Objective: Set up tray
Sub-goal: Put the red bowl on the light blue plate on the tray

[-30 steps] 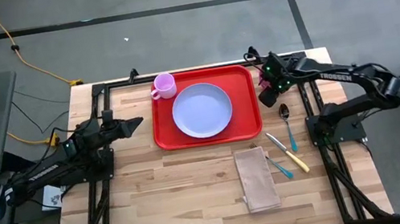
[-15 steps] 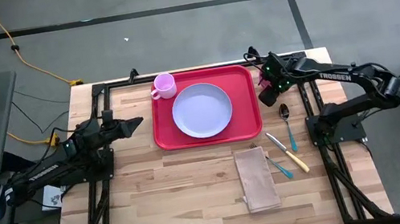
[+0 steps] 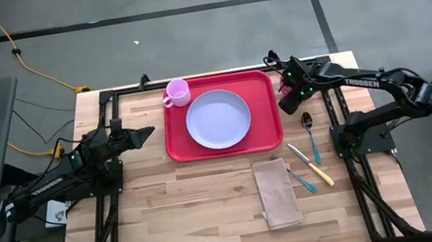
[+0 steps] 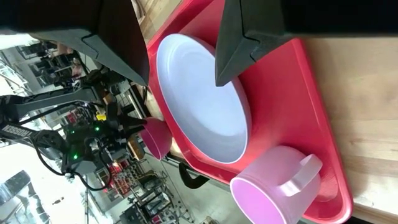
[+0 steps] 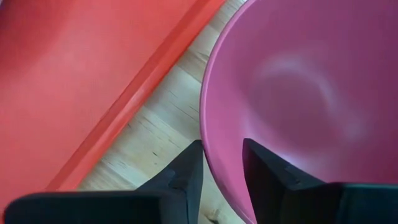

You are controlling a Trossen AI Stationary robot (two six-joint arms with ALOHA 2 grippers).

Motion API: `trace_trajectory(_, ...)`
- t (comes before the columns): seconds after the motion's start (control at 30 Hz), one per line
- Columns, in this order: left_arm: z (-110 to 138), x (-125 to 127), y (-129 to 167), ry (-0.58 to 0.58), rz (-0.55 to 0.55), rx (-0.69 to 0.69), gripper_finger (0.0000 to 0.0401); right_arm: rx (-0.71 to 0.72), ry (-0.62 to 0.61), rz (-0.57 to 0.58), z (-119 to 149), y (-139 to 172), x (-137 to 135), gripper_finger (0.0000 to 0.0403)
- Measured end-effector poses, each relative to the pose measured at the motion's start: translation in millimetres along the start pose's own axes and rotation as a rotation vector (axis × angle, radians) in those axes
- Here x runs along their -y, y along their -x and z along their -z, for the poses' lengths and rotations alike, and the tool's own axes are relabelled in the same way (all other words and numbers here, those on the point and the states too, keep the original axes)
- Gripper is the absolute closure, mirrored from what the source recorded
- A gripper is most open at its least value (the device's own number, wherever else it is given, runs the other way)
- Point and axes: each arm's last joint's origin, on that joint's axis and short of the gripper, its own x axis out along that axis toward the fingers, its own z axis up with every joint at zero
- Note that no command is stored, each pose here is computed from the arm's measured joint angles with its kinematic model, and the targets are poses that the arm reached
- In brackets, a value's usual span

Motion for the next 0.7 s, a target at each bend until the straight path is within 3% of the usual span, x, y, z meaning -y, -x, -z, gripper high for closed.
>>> trace_trajectory(0.4,-1.2,3.1,0.1,0.003,0.046,-0.007,0.0190,0.001,-0.016,0.003,-0.1,0.1,0.0,0.0336)
trace_trajectory(0.7,-0.7,3.4,0.1,0.003,0.056,-0.022,0.0190,0.001,-0.032,0.000,-0.1,0.1,0.0,0.0384)
